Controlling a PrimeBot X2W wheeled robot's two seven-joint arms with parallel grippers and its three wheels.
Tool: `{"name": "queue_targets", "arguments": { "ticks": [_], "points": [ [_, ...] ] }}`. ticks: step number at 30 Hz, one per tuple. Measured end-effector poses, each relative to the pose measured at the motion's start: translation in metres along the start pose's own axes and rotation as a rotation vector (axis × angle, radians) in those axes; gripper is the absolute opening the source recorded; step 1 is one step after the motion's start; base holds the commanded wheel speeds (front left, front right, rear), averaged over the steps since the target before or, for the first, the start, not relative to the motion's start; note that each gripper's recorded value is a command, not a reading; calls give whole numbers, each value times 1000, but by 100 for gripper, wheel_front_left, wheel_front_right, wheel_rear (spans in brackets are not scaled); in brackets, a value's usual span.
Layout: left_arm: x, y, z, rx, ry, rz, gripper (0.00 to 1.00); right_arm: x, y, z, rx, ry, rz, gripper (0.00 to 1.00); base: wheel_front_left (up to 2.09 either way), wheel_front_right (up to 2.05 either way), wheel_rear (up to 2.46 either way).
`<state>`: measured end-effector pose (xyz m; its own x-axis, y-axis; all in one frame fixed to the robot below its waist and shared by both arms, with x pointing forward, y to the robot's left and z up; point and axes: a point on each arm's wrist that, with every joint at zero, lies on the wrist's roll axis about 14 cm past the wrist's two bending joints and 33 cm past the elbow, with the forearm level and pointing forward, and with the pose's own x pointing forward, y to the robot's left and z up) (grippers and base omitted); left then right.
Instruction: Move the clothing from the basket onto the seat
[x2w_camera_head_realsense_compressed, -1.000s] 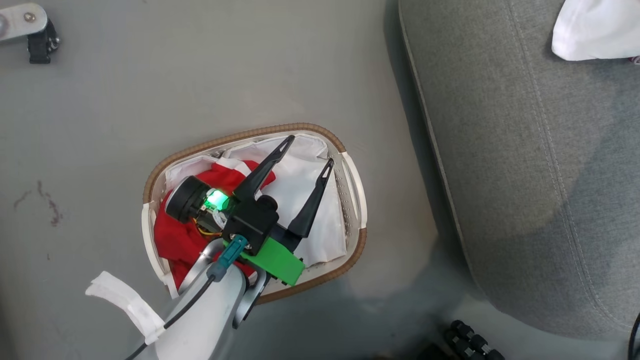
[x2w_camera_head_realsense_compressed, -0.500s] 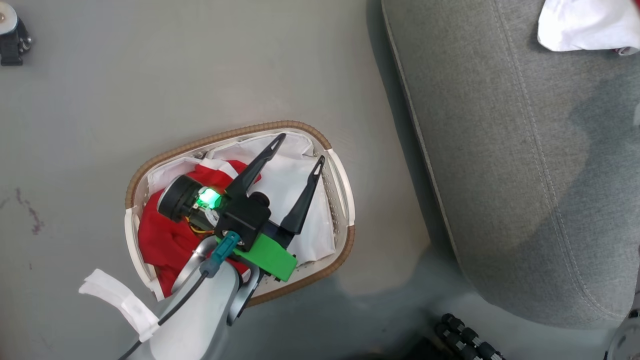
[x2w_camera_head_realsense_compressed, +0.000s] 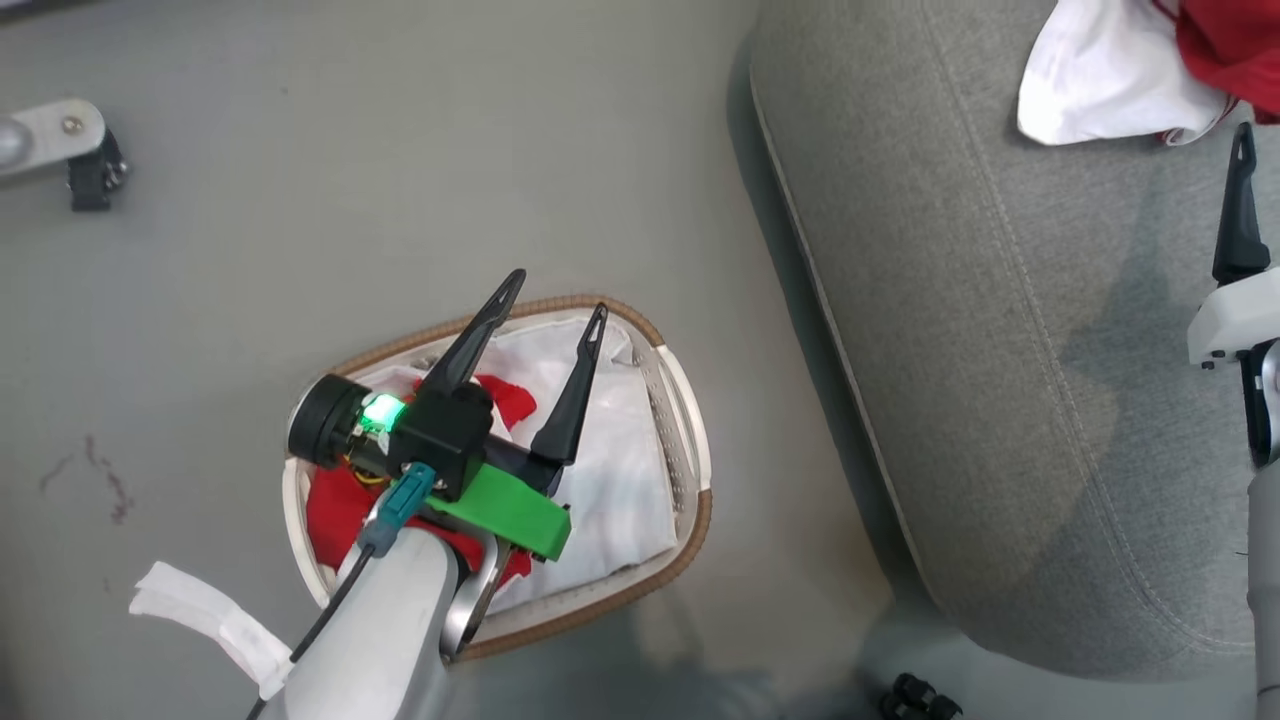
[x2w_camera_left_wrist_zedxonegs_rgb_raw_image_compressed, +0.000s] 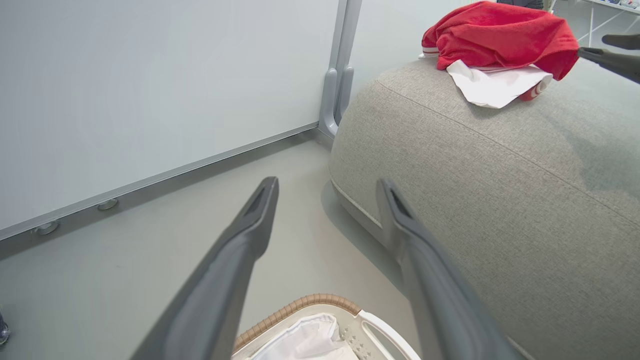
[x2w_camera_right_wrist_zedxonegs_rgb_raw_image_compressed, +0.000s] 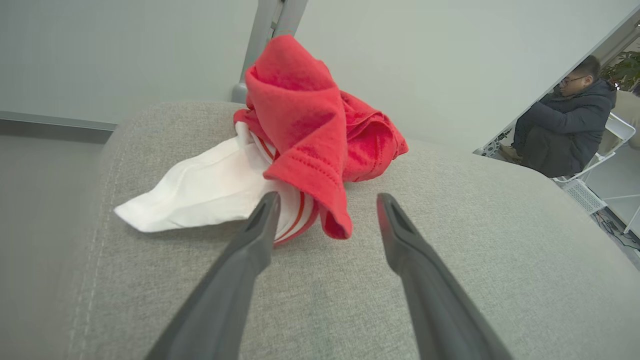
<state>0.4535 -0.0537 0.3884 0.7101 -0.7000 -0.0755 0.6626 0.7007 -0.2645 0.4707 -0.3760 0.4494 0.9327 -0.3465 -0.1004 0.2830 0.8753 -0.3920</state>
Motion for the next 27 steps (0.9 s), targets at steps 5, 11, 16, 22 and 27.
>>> {"name": "queue_targets", "arguments": {
  "ticks": [5,11,16,22,27],
  "points": [
    [-11,0,20,-3,-34,48,100,-4,-5,33,2,-83,13,100,0,0,0],
    [-35,11,42,2,-69,140,100,-12,-2,72,73,-176,23,100,0,0,0],
    [-64,32,60,10,-102,257,100,-23,27,101,171,-235,81,100,0,0,0],
    [-111,59,78,10,-154,421,100,-46,66,129,261,-297,183,100,0,0,0],
    [-154,79,86,16,-185,548,100,-67,96,135,315,-311,262,100,0,0,0]
  ]
}}
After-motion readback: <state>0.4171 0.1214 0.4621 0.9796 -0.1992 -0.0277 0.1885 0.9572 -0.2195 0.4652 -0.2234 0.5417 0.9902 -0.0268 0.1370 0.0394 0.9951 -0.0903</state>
